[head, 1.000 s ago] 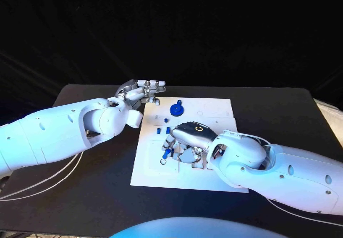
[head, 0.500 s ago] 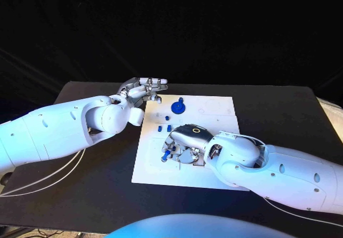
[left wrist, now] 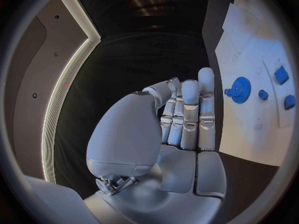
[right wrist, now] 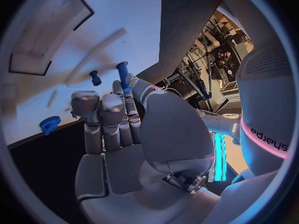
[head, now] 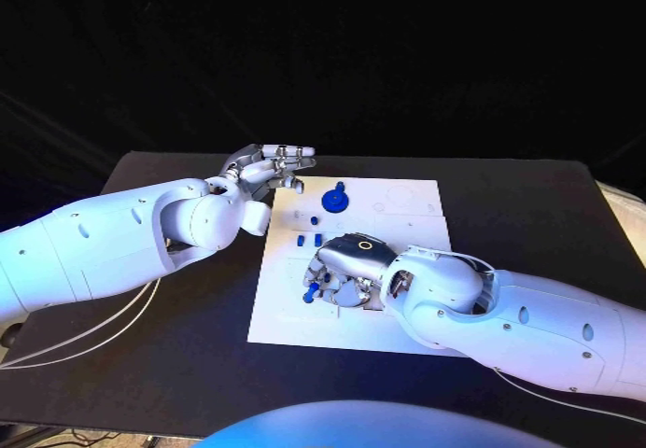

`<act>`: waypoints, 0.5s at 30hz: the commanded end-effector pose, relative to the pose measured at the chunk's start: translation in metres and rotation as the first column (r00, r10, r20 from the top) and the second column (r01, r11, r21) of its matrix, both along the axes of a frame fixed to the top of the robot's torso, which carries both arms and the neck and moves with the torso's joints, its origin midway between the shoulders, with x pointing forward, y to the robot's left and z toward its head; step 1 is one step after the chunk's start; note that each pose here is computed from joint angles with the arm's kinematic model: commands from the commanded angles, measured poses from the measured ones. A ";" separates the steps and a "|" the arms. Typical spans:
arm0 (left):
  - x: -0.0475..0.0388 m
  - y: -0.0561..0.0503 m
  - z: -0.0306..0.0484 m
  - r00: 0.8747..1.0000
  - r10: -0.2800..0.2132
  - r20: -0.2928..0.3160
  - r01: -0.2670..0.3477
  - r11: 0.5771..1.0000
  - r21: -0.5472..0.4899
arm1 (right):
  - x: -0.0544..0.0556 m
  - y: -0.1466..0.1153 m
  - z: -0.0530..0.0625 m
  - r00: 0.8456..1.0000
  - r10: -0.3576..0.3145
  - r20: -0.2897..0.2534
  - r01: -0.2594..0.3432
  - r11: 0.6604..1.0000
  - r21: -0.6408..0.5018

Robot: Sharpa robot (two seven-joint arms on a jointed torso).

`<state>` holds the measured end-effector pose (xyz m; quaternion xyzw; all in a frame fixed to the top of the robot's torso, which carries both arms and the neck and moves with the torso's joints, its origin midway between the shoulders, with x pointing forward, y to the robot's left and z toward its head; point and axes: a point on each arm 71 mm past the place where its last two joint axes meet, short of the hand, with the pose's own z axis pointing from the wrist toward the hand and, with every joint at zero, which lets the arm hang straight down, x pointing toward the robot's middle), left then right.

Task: Assemble the parts on the task board

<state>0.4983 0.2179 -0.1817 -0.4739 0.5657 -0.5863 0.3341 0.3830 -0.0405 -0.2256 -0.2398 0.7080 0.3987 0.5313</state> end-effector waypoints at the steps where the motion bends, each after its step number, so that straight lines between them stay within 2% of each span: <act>1: -0.0006 -0.003 0.0008 1.000 -0.022 0.007 0.022 1.000 -0.007 | -0.001 0.002 -0.004 1.000 0.006 0.007 -0.006 0.999 -0.040; 15: -0.0009 -0.002 0.0008 1.000 -0.022 0.005 0.022 1.000 -0.007 | -0.004 0.006 -0.008 1.000 0.015 0.010 -0.014 0.997 -0.070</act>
